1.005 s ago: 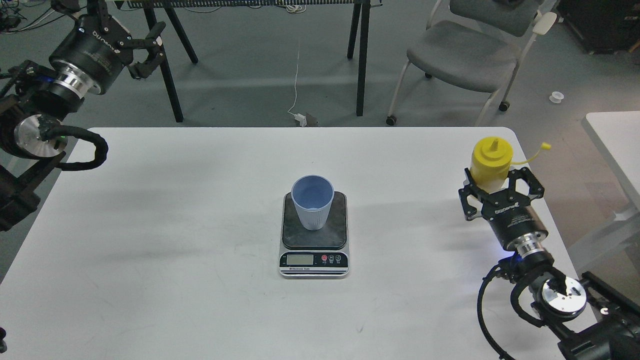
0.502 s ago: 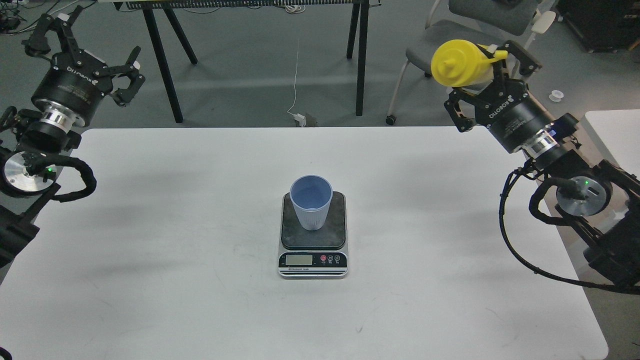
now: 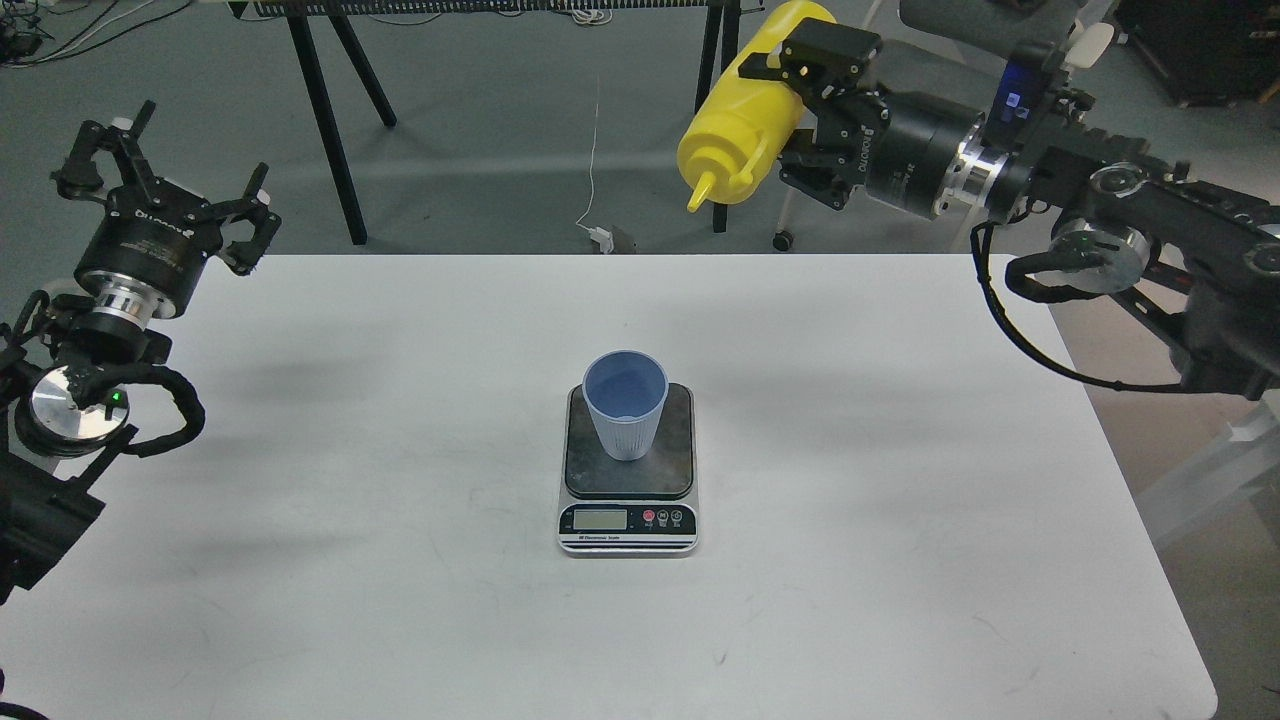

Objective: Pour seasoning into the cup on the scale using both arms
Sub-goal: 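Lift the yellow bottle and invert it above the cup, then squeeze yellow sauce from the bottle into the blue cup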

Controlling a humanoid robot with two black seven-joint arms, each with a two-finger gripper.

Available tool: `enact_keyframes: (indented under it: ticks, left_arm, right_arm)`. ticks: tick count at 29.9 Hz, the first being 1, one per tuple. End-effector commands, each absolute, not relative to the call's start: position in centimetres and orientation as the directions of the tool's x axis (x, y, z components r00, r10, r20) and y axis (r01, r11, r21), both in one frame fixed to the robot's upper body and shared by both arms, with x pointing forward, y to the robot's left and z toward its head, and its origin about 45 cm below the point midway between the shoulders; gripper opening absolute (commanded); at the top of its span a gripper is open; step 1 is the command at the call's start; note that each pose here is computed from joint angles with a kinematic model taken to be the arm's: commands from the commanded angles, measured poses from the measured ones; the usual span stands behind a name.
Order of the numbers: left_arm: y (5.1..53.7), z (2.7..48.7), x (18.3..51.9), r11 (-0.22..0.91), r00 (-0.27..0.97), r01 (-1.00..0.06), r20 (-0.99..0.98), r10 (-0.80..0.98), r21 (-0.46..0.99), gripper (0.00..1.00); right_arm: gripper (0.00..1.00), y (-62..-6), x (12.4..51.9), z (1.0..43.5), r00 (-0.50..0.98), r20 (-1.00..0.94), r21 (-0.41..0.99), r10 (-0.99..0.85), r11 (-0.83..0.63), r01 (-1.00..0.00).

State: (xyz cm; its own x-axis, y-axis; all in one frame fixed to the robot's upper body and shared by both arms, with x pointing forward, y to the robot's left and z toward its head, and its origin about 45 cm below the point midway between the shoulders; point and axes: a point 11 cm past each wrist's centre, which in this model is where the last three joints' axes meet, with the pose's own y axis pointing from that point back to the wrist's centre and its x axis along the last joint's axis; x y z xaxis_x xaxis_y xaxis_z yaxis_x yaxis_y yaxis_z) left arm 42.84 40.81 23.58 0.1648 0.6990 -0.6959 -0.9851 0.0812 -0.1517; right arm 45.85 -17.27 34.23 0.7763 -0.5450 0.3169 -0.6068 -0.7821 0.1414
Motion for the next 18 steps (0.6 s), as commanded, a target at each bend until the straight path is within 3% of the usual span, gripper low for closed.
enact_keyframes:
  ticks: [1,8,18]
  left_arm:
    - [40.6,23.4,42.9,0.081,0.165,-0.985,-0.701,0.694,-0.152,1.0]
    - [40.2,23.3,42.9,0.082,0.168,-0.985,-0.704,0.69,-0.155,1.0]
    - [40.7,22.7,42.4,0.076,0.153,-0.987,-0.702,0.696,-0.141,1.0]
  right_arm:
    - [0.47,-14.6,46.2,34.5,0.735,0.524,0.219,-0.431,-0.766,-0.605]
    - [0.47,-9.9,46.0,33.8,0.63,0.695,0.196,-0.345,-0.753,-0.628]
    - [0.46,-6.3,45.6,30.1,0.362,0.916,0.118,-0.176,-0.743,-0.659]
